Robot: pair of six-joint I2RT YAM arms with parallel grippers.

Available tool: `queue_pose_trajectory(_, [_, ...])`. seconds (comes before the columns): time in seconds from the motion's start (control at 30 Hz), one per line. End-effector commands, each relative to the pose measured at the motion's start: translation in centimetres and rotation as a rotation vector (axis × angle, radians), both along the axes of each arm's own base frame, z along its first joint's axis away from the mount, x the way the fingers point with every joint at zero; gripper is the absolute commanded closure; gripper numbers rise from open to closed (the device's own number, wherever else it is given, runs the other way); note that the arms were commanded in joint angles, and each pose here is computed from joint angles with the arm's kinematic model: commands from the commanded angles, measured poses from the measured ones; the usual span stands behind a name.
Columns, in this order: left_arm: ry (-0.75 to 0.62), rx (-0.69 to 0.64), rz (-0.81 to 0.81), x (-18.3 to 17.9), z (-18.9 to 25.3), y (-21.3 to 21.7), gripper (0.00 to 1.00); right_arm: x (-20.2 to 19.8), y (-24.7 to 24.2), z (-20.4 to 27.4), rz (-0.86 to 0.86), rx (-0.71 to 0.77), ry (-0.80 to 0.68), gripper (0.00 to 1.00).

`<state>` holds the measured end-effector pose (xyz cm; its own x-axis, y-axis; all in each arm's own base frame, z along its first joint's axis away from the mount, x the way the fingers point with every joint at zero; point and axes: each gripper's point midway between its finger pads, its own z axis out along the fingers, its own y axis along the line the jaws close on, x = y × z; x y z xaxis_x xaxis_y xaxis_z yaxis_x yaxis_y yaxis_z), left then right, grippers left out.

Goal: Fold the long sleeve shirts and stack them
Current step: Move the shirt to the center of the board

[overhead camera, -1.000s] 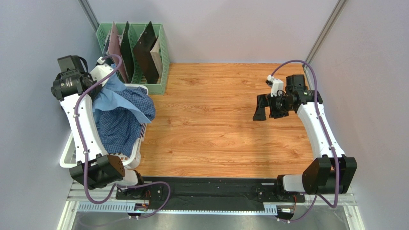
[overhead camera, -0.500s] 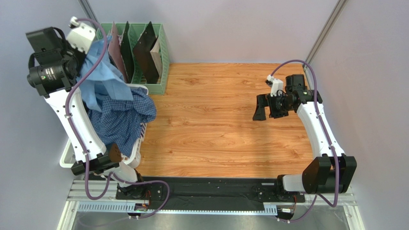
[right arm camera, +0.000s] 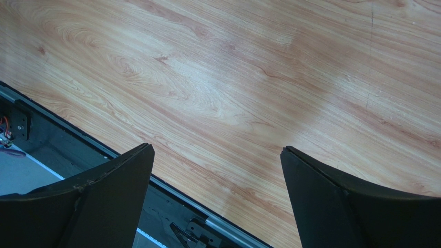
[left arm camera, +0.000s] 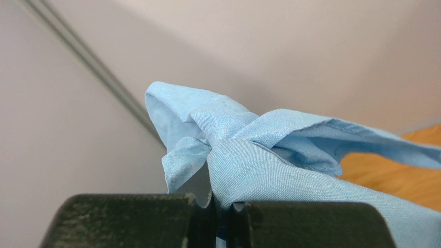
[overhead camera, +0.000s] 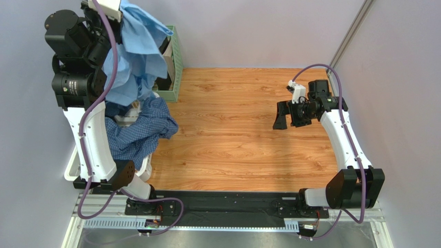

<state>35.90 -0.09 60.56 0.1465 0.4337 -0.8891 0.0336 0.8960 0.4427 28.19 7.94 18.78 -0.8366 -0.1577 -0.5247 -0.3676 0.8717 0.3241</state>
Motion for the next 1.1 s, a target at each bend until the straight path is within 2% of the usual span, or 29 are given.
queue_pose_trajectory(0.0, [-0.455,-0.25,-0.164,-4.6,12.2,-3.1,1.0,0.3,-0.4,1.6,-0.015,-0.016,-0.062,0.0])
queue_pose_trajectory(0.07, [-0.516,-0.341,-0.322,-5.3,14.0,-5.4,1.0,0.3,-0.5,1.4,-0.02,-0.024,-0.065,0.0])
queue_pose_trajectory(0.17, [-0.484,-0.463,-0.585,-5.6,14.5,-9.8,1.0,0.2,-0.7,1.2,-0.022,-0.034,-0.066,0.0])
queue_pose_trajectory(0.27, [-0.448,-0.469,-0.767,-6.2,14.1,-14.9,1.0,0.4,-0.9,1.4,-0.034,-0.035,-0.071,0.0])
queue_pose_trajectory(0.43, [-0.351,-0.469,-0.936,-6.0,11.7,-21.5,1.0,1.0,-1.6,2.2,-0.066,-0.013,-0.081,0.0])
queue_pose_trajectory(0.63, [-0.392,-0.521,-1.028,-6.0,12.5,-26.0,1.0,1.6,-2.3,2.4,-0.094,0.02,-0.074,0.0])
queue_pose_trajectory(0.83, [-0.699,-0.588,-0.964,-8.6,17.4,-25.7,1.0,1.9,-2.8,2.1,-0.115,0.024,-0.061,0.0])
queue_pose_trajectory(0.97, [-0.901,-0.543,-0.891,-10.7,19.4,-24.9,1.0,2.0,-3.2,1.9,-0.126,0.022,-0.055,0.0])
queue_pose_trajectory(1.07, [-0.877,-0.51,-0.922,-10.3,18.4,-26.9,1.0,2.1,-3.2,2.5,-0.124,0.025,-0.072,0.0])
